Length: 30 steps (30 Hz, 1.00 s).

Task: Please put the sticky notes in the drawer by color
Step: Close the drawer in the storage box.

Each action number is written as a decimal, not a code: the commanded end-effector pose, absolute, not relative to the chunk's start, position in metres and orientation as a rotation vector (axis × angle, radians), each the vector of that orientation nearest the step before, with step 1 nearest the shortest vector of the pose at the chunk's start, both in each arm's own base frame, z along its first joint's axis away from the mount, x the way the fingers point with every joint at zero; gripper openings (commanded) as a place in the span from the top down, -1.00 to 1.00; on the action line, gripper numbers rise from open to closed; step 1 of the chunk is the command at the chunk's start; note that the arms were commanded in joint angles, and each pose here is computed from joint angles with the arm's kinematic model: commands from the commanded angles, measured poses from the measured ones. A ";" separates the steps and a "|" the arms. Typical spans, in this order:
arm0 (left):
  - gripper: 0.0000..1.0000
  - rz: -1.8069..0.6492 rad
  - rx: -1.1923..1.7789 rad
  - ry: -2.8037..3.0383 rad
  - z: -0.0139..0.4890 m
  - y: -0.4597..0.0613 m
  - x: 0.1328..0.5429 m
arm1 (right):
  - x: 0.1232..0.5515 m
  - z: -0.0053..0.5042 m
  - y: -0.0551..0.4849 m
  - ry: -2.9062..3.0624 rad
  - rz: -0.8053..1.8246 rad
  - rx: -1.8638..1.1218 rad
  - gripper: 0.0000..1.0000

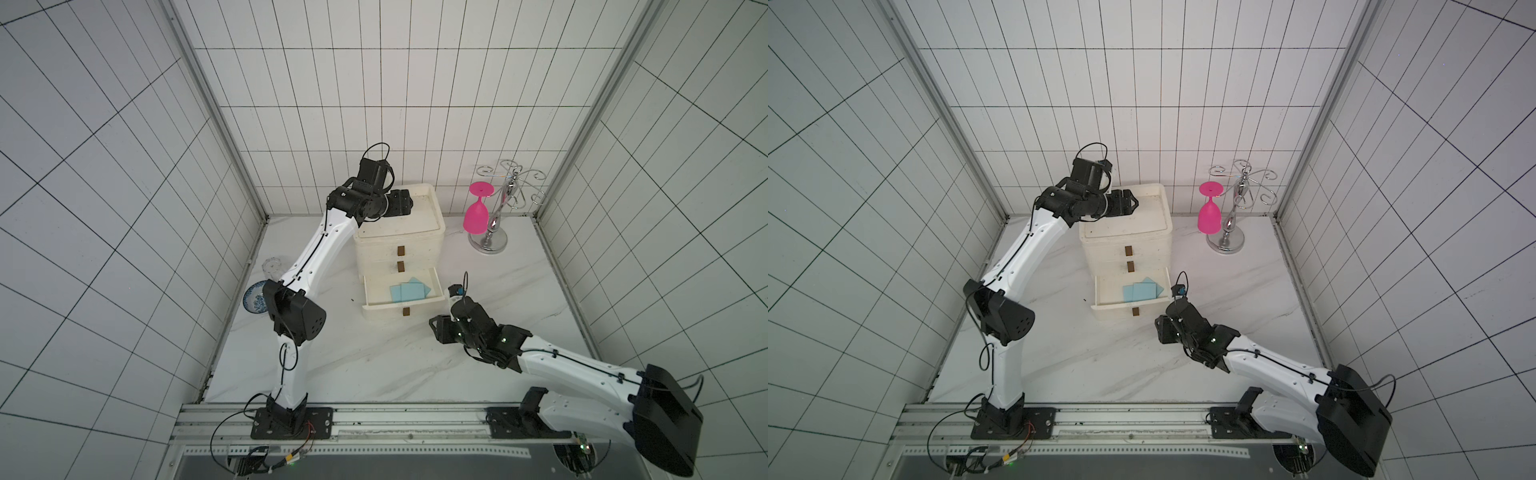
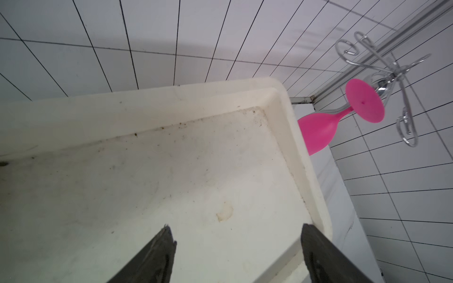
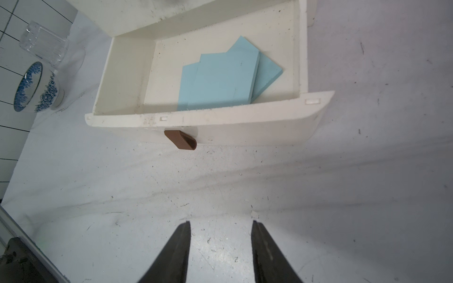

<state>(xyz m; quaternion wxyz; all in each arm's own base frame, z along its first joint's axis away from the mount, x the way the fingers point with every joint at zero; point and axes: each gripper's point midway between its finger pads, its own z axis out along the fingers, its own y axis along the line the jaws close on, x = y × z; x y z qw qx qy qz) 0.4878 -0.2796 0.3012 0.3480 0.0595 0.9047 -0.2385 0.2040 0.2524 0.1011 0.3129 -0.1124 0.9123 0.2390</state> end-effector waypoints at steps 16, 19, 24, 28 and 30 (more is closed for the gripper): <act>-0.67 -0.450 0.307 2.615 0.207 -0.258 0.445 | 0.255 0.096 0.325 2.241 0.618 -0.230 0.08; -0.67 -0.489 0.303 2.647 0.197 -0.259 0.444 | 0.260 0.102 0.339 2.182 0.627 -0.216 0.08; -0.67 -0.540 0.289 2.689 0.190 -0.259 0.443 | 0.269 0.100 0.344 2.130 0.593 -0.166 0.08; -0.67 -0.548 0.283 2.690 0.191 -0.257 0.442 | 0.275 0.100 0.344 2.102 0.590 -0.130 0.08; -0.67 -0.546 0.285 2.692 0.190 -0.256 0.441 | 0.278 0.103 0.344 2.086 0.577 -0.123 0.08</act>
